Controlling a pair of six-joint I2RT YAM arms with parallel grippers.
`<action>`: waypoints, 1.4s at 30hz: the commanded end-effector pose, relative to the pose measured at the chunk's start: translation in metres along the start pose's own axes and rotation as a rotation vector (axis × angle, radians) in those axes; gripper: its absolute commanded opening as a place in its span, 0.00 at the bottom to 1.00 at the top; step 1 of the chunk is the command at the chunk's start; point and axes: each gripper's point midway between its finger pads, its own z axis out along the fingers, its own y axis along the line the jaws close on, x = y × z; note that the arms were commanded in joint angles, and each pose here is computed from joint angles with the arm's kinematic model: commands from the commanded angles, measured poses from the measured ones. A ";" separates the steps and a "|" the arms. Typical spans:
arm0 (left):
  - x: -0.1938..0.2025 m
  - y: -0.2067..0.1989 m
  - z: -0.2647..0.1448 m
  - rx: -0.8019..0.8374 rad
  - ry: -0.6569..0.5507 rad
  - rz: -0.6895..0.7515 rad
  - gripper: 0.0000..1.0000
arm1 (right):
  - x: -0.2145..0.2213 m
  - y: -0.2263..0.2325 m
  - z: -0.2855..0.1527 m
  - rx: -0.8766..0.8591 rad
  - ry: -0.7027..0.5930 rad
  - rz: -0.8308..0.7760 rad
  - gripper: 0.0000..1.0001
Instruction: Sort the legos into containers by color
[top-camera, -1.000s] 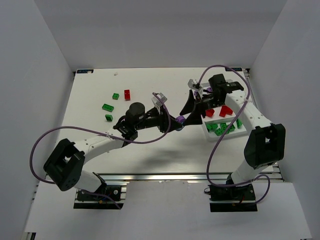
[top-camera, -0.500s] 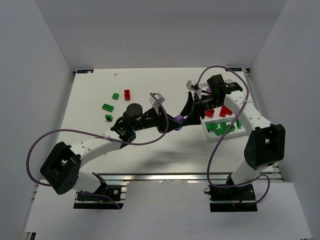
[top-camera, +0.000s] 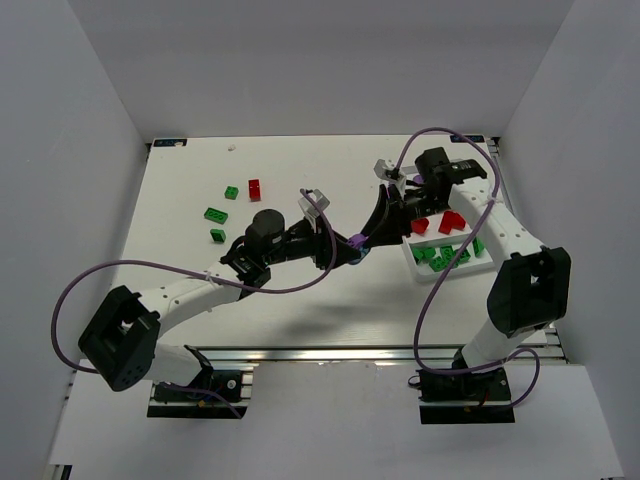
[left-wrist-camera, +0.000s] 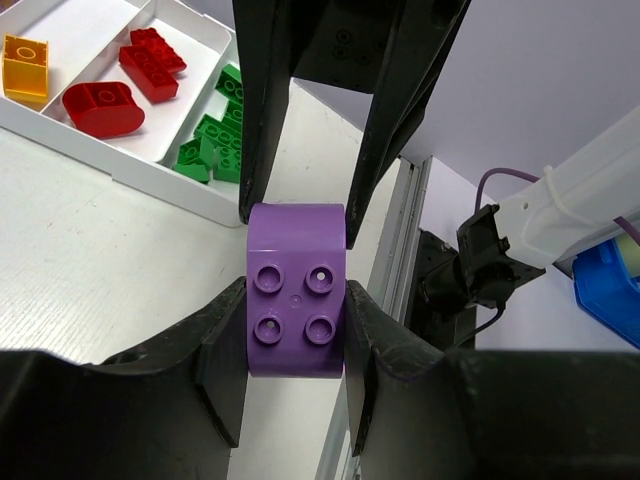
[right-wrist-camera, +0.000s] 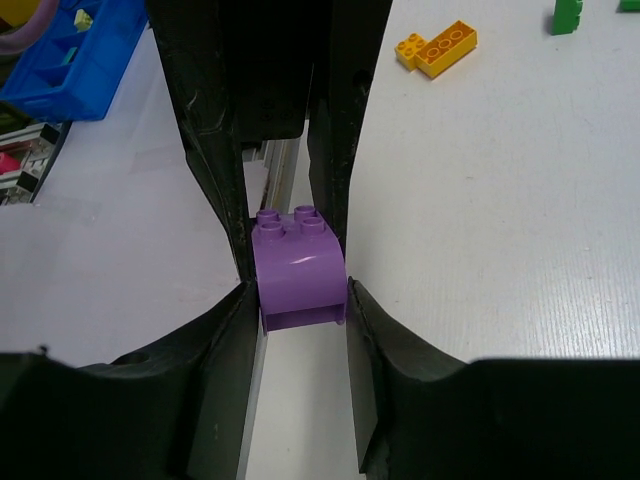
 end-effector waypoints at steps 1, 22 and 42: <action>-0.012 -0.008 -0.006 0.005 -0.035 0.034 0.18 | -0.013 0.014 0.001 -0.050 -0.031 -0.006 0.32; -0.028 0.011 -0.025 -0.167 -0.114 0.074 0.82 | -0.016 -0.017 -0.003 0.081 0.061 -0.079 0.06; -0.010 0.084 -0.117 -0.763 -0.146 -0.137 0.89 | 0.010 -0.264 -0.282 1.501 0.167 0.040 0.00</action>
